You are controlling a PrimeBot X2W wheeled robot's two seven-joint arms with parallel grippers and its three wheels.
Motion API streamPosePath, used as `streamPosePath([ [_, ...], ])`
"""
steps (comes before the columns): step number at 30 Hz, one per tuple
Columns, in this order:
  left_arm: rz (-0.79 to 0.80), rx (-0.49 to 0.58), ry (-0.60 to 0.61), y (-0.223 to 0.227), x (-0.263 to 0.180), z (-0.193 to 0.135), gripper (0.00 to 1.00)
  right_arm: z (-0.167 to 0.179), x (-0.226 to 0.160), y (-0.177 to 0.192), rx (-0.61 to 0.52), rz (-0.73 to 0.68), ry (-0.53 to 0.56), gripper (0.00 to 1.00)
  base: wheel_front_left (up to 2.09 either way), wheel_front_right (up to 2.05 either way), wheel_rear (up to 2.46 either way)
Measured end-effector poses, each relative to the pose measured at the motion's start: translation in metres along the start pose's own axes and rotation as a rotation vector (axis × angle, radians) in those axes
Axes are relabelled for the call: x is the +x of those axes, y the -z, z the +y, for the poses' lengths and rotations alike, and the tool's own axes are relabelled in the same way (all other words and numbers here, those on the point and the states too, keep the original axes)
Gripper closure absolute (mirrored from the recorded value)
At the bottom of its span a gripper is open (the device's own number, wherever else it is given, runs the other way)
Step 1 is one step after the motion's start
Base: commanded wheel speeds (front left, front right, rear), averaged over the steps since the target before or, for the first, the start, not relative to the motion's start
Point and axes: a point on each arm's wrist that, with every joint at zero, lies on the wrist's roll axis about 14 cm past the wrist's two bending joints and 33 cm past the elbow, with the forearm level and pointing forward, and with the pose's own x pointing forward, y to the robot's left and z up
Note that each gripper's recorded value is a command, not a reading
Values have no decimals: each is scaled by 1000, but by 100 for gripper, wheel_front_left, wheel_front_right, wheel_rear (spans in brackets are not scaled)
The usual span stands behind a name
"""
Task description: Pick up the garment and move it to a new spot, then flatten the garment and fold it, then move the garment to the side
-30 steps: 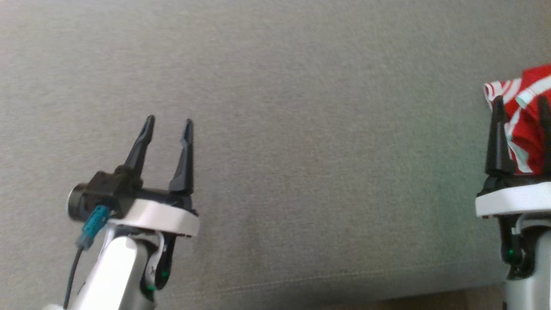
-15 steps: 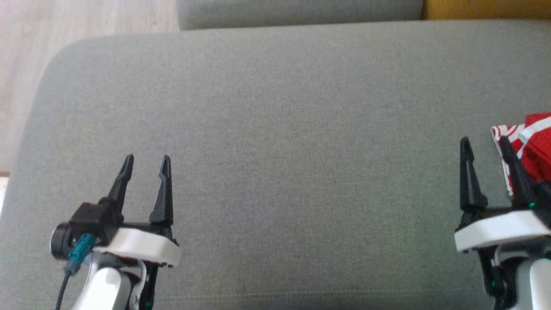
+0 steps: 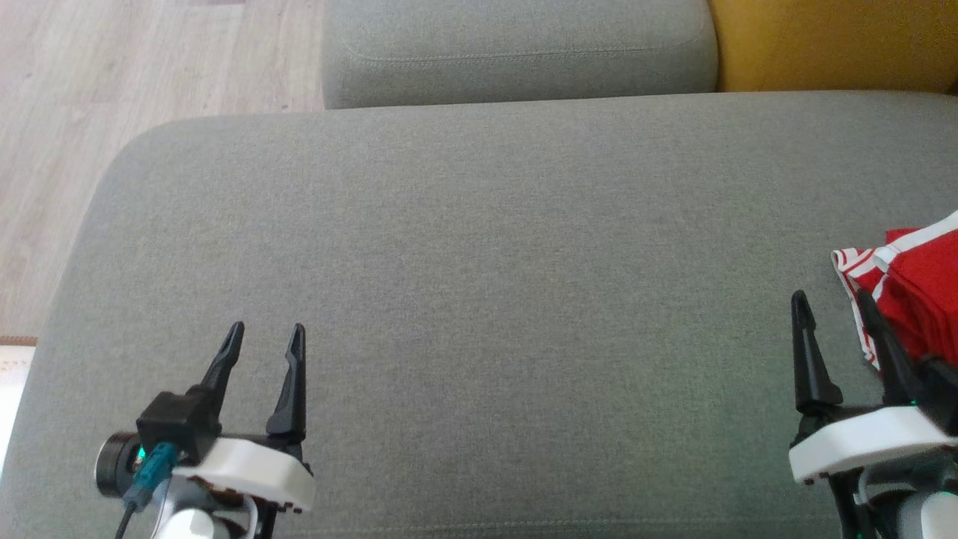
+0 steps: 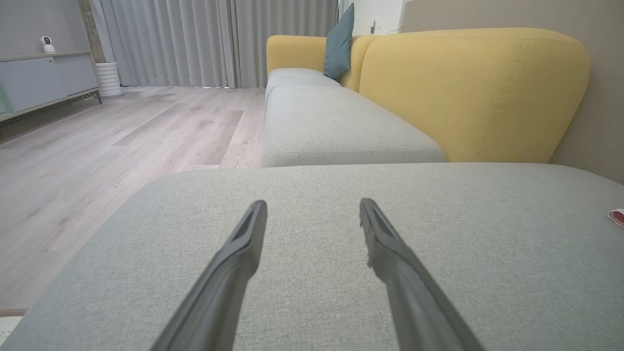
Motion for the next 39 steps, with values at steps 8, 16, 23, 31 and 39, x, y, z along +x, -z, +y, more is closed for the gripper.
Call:
streamPosePath([
  [8, -3, 5, 9, -3, 1, -2, 0, -1, -2, 1, 7, 8, 2, 0, 0, 0, 0],
  [16, -8, 27, -3, -4, 0, 0, 0, 1, -1, 2, 6, 19, -3, 0, 0, 0, 0],
  [23, -9, 30, -5, -5, -1, 1, 0, 3, 0, 3, 6, 20, -10, 0, 0, 0, 0],
  [31, -9, 36, -8, -5, -1, 2, 0, 3, 0, 3, 7, 22, -10, 0, 0, 0, 0],
  [39, 109, 19, -11, 32, -17, -4, 100, 0, -6, 36, 21, 124, 3, 100, 0, 0, 0],
])
